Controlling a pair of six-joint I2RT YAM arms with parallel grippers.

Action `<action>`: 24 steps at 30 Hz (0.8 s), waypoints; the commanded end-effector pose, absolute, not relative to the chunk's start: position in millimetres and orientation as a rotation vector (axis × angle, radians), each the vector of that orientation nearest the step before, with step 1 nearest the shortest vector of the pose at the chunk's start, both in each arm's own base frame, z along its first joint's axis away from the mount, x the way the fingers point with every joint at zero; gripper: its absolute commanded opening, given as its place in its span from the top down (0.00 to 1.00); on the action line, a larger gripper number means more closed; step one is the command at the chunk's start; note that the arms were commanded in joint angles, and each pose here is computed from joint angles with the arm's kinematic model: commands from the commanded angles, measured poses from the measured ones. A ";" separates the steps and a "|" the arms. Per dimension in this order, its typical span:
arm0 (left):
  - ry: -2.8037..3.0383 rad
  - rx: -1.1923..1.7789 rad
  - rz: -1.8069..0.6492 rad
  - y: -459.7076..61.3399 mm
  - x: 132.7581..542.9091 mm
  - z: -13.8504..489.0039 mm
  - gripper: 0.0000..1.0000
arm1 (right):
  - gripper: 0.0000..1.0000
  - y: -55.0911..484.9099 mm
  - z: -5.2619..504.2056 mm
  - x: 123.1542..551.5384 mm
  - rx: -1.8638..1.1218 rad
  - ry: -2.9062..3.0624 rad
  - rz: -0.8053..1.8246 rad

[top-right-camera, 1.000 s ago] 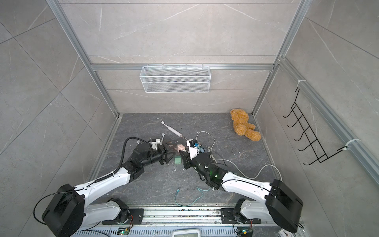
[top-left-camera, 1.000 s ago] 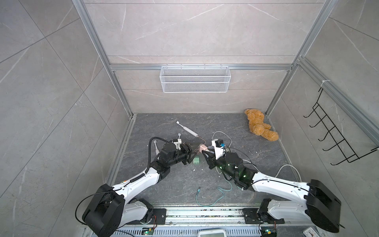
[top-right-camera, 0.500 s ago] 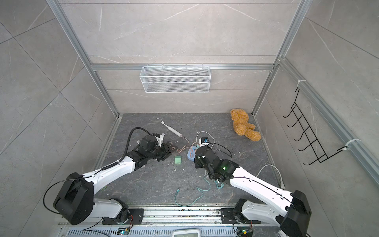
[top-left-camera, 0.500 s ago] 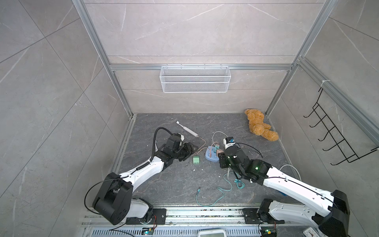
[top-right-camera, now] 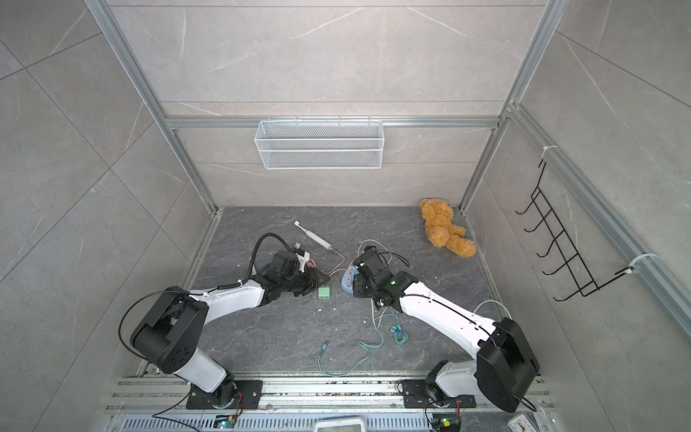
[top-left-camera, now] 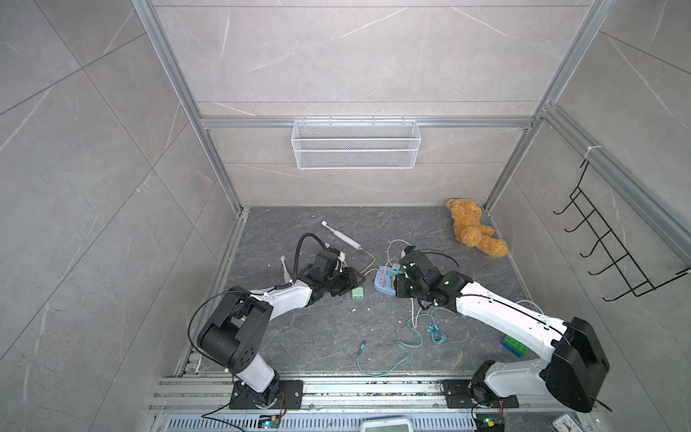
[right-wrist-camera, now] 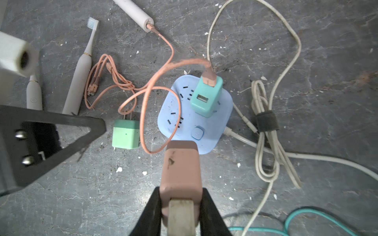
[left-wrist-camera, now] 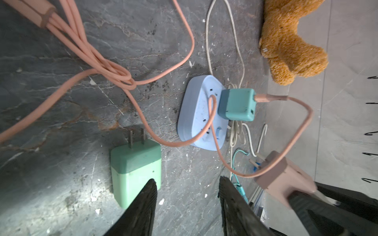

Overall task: Charge the electric toothbrush
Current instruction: Insert the plug into the socket.

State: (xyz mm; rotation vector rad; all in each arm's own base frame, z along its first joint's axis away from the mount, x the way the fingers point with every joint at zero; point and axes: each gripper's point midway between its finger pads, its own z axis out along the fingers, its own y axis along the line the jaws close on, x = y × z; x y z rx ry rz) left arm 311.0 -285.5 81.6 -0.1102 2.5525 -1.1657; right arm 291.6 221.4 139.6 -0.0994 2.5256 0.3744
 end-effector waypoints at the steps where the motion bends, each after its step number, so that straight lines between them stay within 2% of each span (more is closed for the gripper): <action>1: 2.457 0.019 -1.210 -299.9 328.1 98.0 0.51 | 1.00 233.4 150.0 303.5 -0.119 2.504 0.412; 9: 2.432 0.052 -1.184 -304.3 339.8 92.1 0.52 | 1.00 230.5 142.9 314.1 -0.109 2.522 0.385; 20: 2.420 0.105 -1.114 -306.1 352.4 81.9 0.69 | 1.00 233.2 133.8 322.7 -0.118 2.546 0.371; 24: 2.420 0.105 -1.090 -304.9 355.9 80.0 0.70 | 1.00 233.4 133.4 325.6 -0.117 2.548 0.368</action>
